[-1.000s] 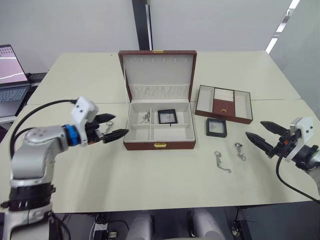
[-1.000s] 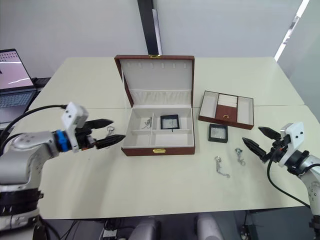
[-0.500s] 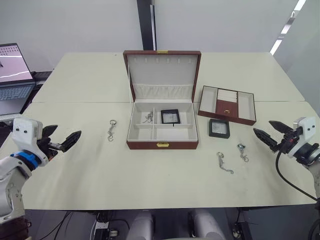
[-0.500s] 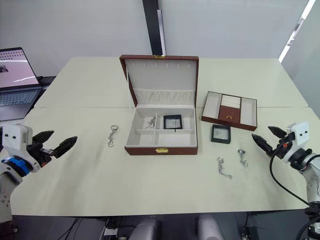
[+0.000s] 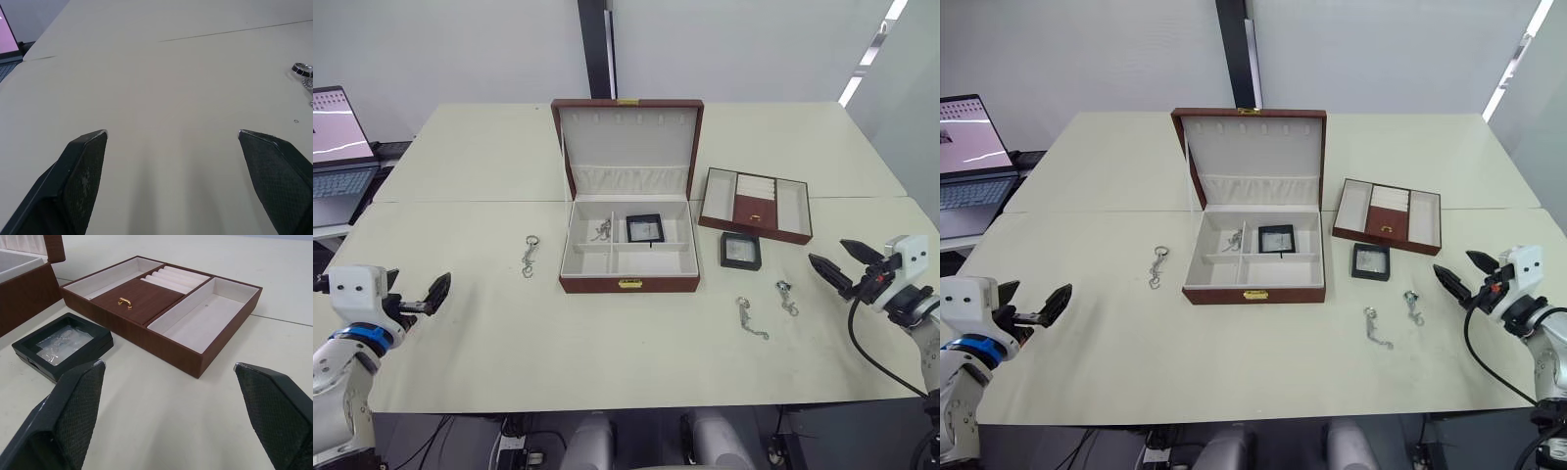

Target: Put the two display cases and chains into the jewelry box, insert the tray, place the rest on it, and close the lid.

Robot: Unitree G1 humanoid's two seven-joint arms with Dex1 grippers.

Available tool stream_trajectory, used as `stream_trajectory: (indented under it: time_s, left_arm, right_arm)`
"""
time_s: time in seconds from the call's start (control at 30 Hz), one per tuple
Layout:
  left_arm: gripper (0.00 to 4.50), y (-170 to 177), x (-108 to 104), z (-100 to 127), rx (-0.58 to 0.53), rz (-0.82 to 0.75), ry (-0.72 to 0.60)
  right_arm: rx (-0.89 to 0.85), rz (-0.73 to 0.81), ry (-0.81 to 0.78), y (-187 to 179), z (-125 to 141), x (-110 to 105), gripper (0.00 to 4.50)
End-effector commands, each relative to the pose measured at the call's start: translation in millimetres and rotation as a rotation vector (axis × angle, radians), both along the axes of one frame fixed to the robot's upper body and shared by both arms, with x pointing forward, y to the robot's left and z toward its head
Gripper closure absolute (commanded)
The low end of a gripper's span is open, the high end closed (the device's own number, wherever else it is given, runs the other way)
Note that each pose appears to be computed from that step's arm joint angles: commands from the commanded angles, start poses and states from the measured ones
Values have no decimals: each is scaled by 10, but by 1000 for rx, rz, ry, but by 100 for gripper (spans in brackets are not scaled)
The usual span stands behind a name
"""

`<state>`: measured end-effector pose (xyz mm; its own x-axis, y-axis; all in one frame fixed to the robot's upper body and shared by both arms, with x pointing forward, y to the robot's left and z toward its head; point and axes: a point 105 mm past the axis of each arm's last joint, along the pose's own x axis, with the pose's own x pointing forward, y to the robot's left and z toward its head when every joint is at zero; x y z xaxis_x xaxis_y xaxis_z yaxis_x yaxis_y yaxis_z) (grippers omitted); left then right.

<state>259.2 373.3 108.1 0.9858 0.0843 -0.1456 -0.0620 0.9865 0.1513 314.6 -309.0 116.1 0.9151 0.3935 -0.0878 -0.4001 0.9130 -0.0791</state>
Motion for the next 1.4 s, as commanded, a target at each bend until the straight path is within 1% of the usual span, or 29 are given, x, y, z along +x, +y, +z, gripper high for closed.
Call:
stream_trajectory:
  time_s: [0.03, 0.47, 0.67, 0.83, 0.97, 1.07, 1.23, 1.4]
  left_arm:
    - [7, 1, -13, 101, 21, -3, -41]
    - [7, -60, 48, 138, 13, -25, -49]
    - [7, -122, 104, 158, 3, -42, -58]
    - [7, -292, 208, 154, -28, -82, -73]
    - [7, -473, 346, 165, -77, -104, -110]
    - [7, -612, 418, 132, -121, -115, -120]
    - [7, -817, 580, 106, -162, -107, -140]
    - [7, -933, 700, 71, -183, -104, -137]
  right_arm:
    - [-12, -19, -42, -52, 84, -12, 0]
    - [7, -33, -47, -79, 85, -24, 0]
    - [22, -6, -51, -29, 112, -54, 0]
    - [21, 157, -63, 316, 256, -94, 0]
    - [-14, 386, -65, 815, 434, -165, 0]
    - [-39, 521, -68, 1117, 570, -241, 0]
    - [-101, 679, -93, 1476, 773, -314, 0]
    - [-129, 751, -116, 1705, 919, -312, 0]
